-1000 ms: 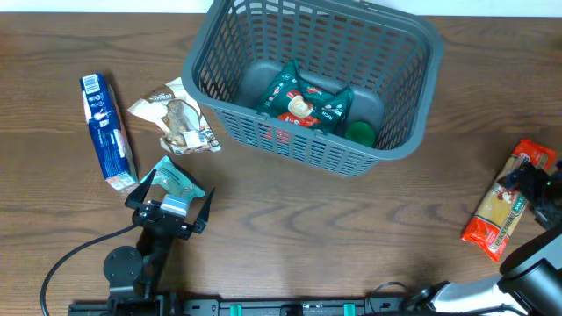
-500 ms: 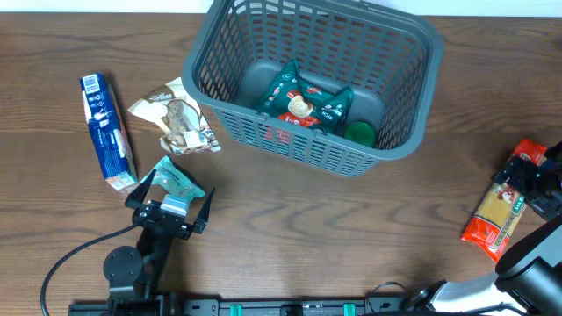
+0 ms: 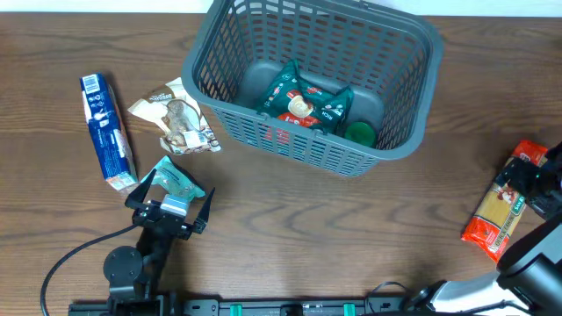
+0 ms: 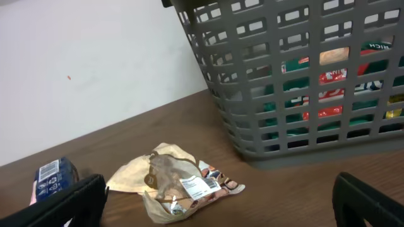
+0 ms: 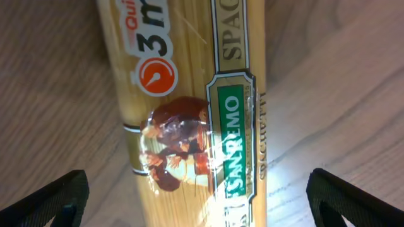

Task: Pack container
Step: 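Lower the right gripper and close on the spaghetti package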

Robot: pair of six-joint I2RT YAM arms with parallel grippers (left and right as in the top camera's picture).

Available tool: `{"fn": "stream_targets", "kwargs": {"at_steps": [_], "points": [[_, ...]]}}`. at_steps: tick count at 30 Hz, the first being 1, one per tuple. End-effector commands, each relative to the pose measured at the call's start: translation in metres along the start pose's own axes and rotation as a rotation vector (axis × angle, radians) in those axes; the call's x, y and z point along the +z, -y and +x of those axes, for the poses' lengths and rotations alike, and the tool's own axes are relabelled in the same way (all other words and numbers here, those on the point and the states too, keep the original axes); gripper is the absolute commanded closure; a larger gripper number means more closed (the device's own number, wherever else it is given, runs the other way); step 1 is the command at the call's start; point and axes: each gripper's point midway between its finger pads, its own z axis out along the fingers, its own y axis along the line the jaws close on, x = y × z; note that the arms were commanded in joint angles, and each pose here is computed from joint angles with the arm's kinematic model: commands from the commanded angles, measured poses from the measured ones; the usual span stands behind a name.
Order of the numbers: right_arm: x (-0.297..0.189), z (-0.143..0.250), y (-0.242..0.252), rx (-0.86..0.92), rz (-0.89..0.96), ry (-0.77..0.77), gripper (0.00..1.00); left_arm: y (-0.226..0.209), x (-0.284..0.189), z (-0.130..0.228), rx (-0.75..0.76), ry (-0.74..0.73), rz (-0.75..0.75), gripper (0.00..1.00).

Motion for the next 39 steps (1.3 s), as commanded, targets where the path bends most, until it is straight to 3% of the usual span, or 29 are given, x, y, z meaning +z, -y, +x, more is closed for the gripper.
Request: {"fn": "stream_targets", "kwargs": {"at_steps": [1, 23, 39], "points": [[0.013, 0.001, 0.001, -0.001, 0.011, -0.033, 0.05, 0.008, 0.001, 0.015, -0.007, -0.041, 0.034, 0.02], [0.02, -0.009, 0.013, 0.073, -0.018, 0.005, 0.05, 0.008, 0.001, 0.015, -0.007, -0.041, 0.034, 0.01], [0.043, 0.0, 0.007, 0.077, -0.05, -0.058, 0.05, 0.008, 0.001, 0.015, -0.007, -0.041, 0.034, 0.01]]}}
